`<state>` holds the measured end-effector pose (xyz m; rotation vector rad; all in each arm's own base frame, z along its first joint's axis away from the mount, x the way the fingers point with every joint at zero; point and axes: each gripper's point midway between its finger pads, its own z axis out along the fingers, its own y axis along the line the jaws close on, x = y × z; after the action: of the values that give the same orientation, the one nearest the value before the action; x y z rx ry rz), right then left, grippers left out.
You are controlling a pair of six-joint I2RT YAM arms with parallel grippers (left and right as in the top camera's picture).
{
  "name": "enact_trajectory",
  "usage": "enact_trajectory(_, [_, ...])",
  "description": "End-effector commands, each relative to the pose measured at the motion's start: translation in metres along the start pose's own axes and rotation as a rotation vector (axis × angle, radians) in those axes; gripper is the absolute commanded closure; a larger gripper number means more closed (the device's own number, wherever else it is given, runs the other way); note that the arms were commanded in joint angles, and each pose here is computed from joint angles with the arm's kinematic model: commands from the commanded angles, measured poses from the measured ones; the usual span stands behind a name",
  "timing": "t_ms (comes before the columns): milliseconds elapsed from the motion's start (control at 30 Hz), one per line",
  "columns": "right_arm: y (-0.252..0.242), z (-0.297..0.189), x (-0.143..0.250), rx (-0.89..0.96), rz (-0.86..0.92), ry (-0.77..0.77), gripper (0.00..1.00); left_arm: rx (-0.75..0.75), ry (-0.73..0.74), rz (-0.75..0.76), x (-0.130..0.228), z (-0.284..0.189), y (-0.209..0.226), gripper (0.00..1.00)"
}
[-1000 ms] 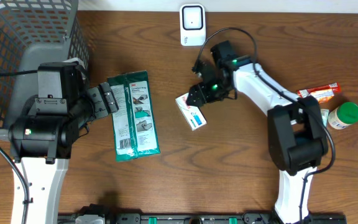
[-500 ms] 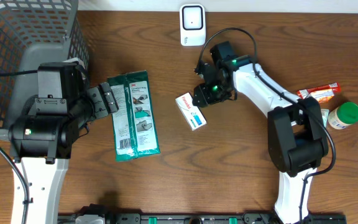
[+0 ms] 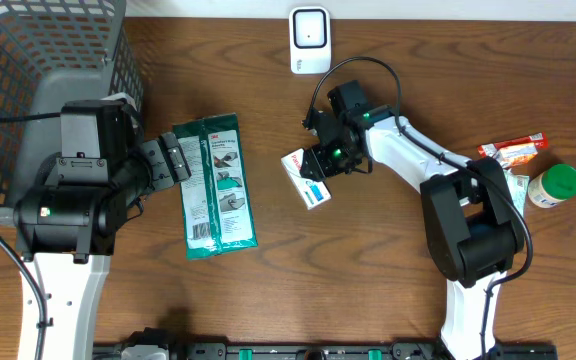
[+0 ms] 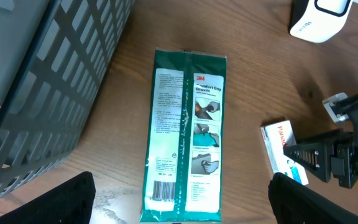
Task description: Scan the item barcode
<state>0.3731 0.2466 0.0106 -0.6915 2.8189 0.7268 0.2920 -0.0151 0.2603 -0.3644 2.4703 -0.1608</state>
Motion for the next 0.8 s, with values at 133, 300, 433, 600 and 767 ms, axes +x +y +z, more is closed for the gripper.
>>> enact_trajectory(133, [0.019,0.001,0.003,-0.055,-0.018,0.004,0.57,-0.007,-0.010,0.019,-0.003,-0.002,0.001,0.10])
enact_trajectory(300, [0.021,0.001,0.003,-0.061,-0.019,0.003,0.82,-0.007,-0.010,0.019,-0.003,-0.002,0.001,0.10])
enact_trajectory(433, [0.024,-0.006,-0.005,-0.061,-0.031,-0.020,0.86,-0.007,-0.010,0.019,-0.003,-0.002,0.001,0.10])
enact_trajectory(600, [0.035,-0.026,-0.008,-0.041,-0.051,-0.039,0.94,-0.007,-0.010,0.019,-0.003,-0.002,0.001,0.10])
enact_trajectory(767, [0.037,-0.028,-0.004,0.093,-0.114,-0.026,0.98,-0.007,-0.010,0.019,-0.003,-0.002,0.001,0.10])
